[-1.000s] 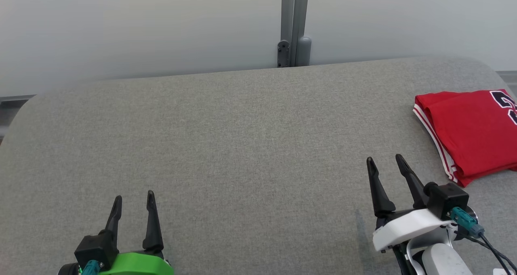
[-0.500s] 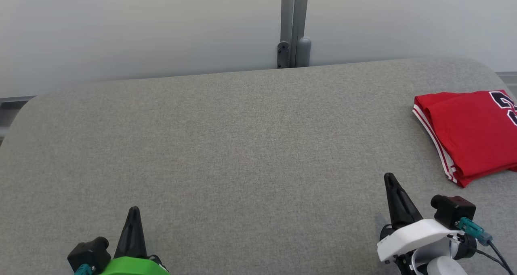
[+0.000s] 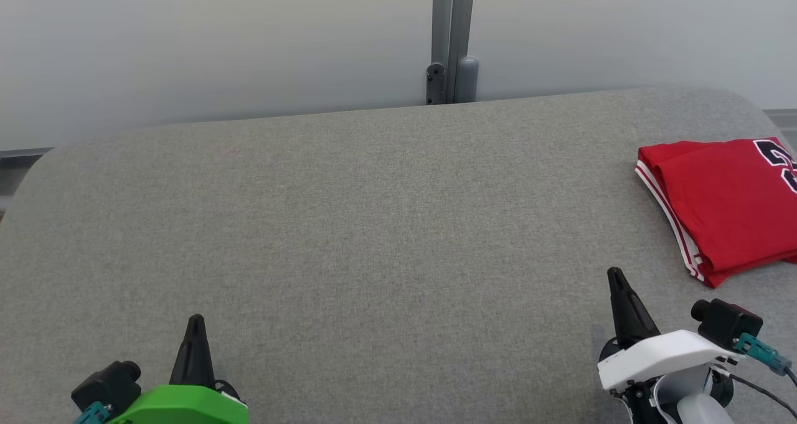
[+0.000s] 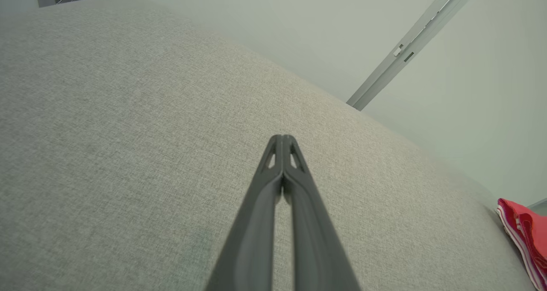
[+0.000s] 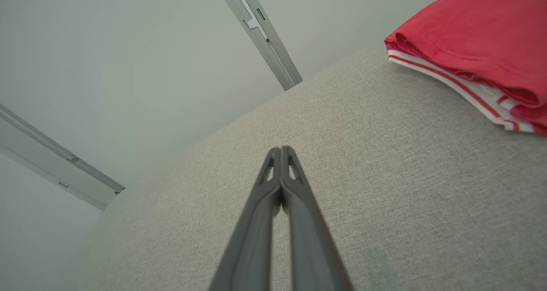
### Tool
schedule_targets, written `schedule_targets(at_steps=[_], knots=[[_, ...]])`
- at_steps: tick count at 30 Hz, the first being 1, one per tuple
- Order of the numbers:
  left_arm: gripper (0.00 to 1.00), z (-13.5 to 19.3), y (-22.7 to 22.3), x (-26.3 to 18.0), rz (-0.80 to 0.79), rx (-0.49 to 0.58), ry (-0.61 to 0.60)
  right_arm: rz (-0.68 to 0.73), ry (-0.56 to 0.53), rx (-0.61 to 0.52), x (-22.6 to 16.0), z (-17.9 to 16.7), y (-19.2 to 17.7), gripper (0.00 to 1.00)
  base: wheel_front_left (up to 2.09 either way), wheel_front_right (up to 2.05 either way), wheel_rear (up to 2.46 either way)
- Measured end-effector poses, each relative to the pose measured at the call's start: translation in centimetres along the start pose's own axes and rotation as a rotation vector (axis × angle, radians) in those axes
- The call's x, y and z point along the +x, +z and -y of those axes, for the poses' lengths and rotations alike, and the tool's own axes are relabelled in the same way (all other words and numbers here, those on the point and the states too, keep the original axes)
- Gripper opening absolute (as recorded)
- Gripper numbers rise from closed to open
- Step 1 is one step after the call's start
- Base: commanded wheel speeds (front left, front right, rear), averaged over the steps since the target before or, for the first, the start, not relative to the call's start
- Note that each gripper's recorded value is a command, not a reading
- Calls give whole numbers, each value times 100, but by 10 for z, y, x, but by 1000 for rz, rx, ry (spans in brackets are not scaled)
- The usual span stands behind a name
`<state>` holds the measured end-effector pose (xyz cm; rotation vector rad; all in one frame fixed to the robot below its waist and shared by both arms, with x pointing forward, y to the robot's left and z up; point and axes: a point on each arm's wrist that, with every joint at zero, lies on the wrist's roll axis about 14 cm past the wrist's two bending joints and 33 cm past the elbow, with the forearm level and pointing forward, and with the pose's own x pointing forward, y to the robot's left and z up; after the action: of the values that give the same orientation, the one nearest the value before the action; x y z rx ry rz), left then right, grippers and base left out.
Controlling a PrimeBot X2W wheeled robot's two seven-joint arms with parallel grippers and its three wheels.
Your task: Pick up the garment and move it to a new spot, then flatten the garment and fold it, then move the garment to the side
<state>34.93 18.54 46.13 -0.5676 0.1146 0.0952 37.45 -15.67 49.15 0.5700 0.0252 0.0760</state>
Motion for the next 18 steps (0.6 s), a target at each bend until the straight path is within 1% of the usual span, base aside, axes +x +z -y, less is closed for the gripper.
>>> schedule_targets(at_steps=[11, 18], knots=[[0, 0, 5, 6, -7, -167, 5, 1, -35, 158, 1, 8, 4, 0, 0, 0, 0], [0, -1, 7, 8, -12, -253, 6, 3, -50, 246, 2, 12, 6, 0, 0, 0, 0]])
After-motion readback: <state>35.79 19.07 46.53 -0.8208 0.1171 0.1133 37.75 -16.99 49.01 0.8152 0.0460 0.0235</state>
